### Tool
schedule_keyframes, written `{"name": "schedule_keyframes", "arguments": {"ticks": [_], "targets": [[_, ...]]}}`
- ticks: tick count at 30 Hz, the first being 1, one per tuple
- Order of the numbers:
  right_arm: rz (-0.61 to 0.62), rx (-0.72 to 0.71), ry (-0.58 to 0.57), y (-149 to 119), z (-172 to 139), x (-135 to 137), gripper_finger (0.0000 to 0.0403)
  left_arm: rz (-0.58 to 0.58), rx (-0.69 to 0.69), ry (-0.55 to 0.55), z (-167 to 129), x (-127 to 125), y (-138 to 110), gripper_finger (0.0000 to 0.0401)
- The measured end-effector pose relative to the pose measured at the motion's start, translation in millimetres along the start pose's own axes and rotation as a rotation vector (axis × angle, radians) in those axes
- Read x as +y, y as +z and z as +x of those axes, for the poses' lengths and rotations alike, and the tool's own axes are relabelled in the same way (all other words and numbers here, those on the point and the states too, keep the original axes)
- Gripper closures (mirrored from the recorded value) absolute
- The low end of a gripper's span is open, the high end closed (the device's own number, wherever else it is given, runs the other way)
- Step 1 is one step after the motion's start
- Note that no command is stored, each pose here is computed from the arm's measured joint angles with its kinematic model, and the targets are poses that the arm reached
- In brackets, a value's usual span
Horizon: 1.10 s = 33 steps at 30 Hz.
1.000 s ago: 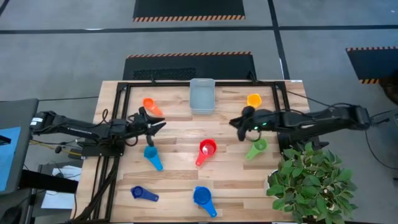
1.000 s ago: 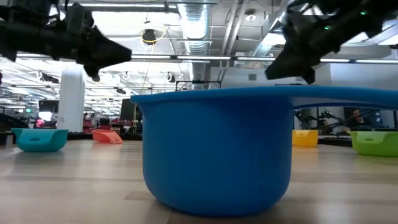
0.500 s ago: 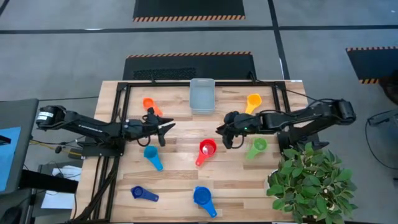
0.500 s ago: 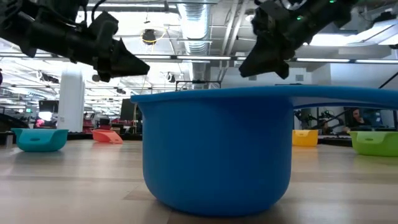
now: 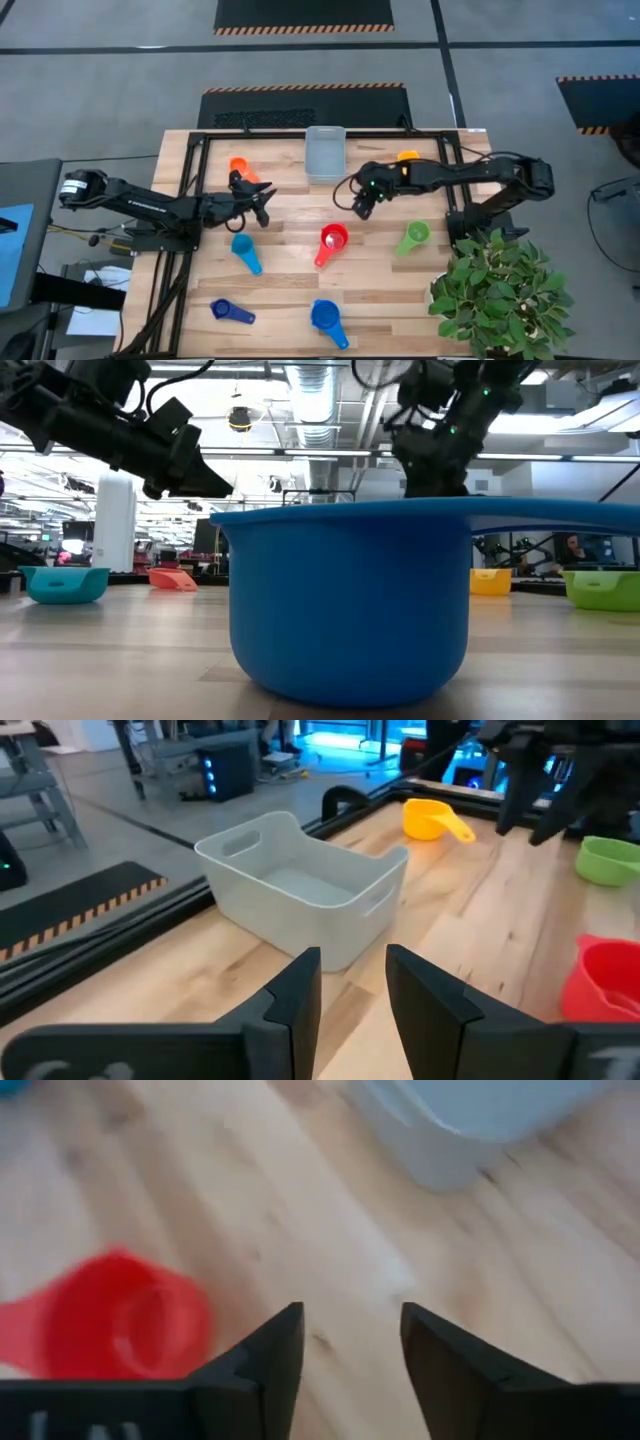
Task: Nest measuring cups in basket
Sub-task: Stack the bottom blue measuring cup on top of the red measuring cup
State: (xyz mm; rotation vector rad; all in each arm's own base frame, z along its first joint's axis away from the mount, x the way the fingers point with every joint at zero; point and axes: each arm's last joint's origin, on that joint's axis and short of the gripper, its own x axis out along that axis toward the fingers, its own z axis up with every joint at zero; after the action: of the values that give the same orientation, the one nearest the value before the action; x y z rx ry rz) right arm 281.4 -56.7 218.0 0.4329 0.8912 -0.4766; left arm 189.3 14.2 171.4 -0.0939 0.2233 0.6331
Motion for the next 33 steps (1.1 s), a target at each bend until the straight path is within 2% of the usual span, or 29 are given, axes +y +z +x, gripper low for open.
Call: {"name": "schedule_keyframes", "arguments": {"ticks": [6, 9, 12, 16, 19, 21, 23, 25, 27, 29, 33], "targets": [[0.041, 0.02, -0.041, 0, 7, -12, 0.018, 0.016, 0.071, 0.003, 4, 8, -6, 0.0298], [0.102, 0.019, -0.042, 2, 11, -18, 0.0182, -0.053, 0.108, -0.028, 10, 14, -4, 0.0303], [0.228, 0.031, -0.024, 5, 12, -25, 0.0187, -0.094, 0.117, -0.095, 15, 19, 1, 0.0307], [0.326, 0.119, -0.037, -4, -1, -28, 0.0198, -0.041, 0.029, -0.061, 24, 25, 27, 0.0307], [0.334, 0.177, -0.08, -12, -9, -30, 0.0209, -0.039, 0.048, -0.079, 26, 24, 36, 0.0307], [0.3, 0.172, -0.166, -17, -13, -29, 0.0216, -0.012, 0.089, -0.114, 27, 20, 31, 0.0307], [0.246, 0.089, -0.246, -20, -13, -20, 0.0219, 0.013, 0.099, -0.127, 27, 18, 30, 0.0307], [0.195, -0.002, -0.272, -27, -8, -5, 0.0221, 0.006, 0.088, -0.135, 27, 16, 30, 0.0307], [0.174, -0.063, -0.211, -37, -2, 12, 0.022, -0.03, 0.095, -0.153, 26, 12, 30, 0.0307], [0.159, -0.088, -0.096, -45, -2, 31, 0.0216, -0.081, 0.095, -0.177, 23, 7, 31, 0.0307], [0.129, -0.059, 0.105, -54, -13, 65, 0.0211, -0.118, 0.09, -0.237, 18, -6, 35, 0.0307]]}}
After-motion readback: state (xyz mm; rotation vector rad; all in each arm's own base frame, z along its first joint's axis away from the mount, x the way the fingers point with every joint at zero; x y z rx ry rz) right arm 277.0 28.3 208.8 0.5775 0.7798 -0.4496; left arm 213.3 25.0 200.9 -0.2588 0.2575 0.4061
